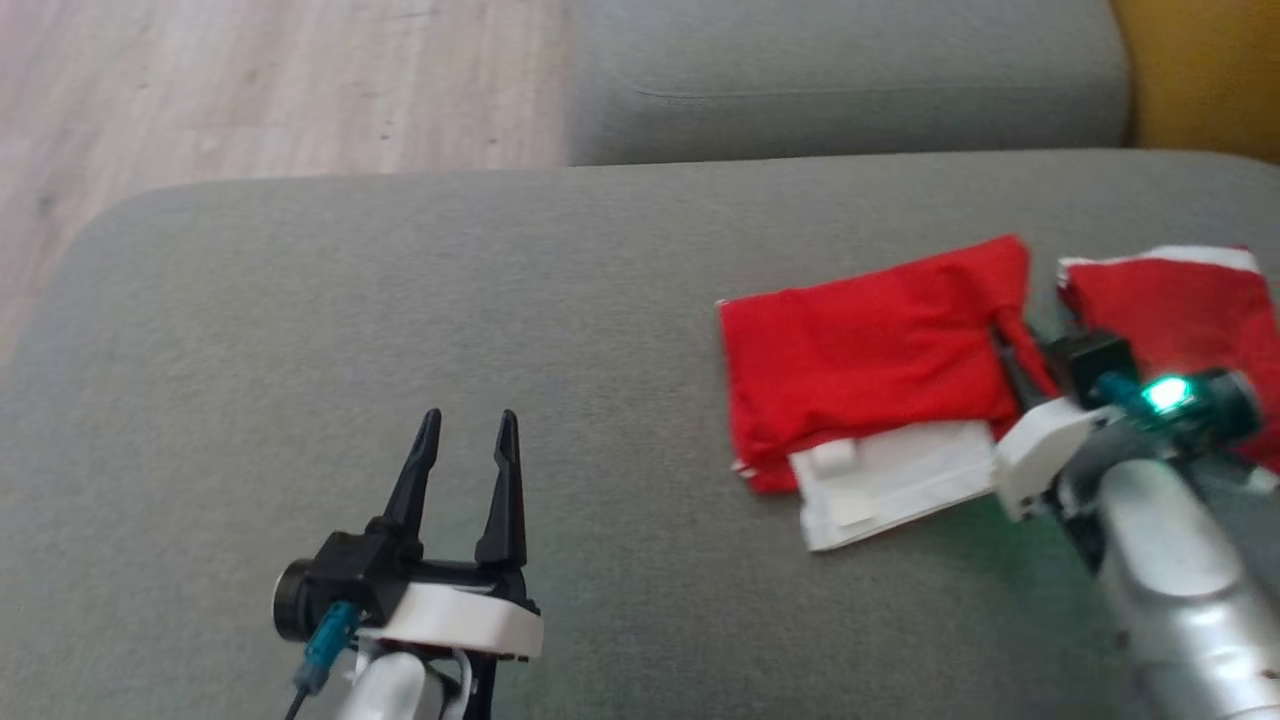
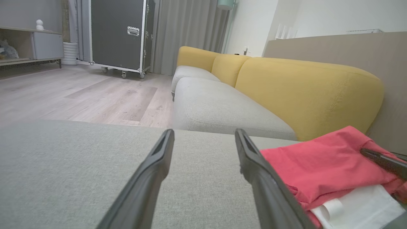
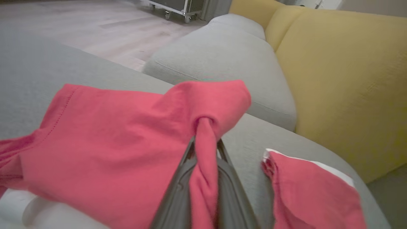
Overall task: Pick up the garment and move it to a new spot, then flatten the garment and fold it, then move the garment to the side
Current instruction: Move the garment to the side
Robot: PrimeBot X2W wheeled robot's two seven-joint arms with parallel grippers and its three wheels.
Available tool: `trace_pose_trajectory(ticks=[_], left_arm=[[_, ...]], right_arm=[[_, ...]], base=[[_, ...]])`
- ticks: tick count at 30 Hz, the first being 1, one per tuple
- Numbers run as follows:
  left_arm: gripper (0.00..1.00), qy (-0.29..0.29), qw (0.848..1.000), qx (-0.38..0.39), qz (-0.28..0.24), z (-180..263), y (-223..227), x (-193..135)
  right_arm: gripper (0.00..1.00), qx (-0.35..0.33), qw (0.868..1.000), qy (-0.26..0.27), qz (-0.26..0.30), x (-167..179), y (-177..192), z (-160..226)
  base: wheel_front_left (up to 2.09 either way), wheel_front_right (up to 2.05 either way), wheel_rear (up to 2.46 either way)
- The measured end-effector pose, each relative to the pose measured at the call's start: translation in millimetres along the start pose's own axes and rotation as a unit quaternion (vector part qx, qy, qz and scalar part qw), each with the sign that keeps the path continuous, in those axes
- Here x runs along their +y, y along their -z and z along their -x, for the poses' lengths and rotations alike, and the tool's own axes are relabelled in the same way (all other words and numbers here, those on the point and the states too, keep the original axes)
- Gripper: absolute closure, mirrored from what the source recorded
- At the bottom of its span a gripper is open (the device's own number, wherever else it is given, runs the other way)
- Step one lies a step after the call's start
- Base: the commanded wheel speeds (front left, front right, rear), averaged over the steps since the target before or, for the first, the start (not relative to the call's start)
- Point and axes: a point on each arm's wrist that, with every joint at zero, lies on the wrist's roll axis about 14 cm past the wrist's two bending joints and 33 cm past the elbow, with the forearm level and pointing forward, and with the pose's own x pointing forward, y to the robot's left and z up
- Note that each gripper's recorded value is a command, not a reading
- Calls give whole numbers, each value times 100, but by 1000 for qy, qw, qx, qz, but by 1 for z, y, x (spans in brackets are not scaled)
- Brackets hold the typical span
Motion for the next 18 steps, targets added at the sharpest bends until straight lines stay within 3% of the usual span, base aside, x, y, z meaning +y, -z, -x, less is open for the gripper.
trace_pose_trajectory(ticks=[6,18], left_arm=[[0,20,1000,15,6,-15,11,-12],[0,33,999,31,15,-40,25,-14]], right_arm=[[100,32,995,68,67,-81,7,20],[100,107,977,159,96,-180,21,49]], base=[[0,0,0],[0,0,0]])
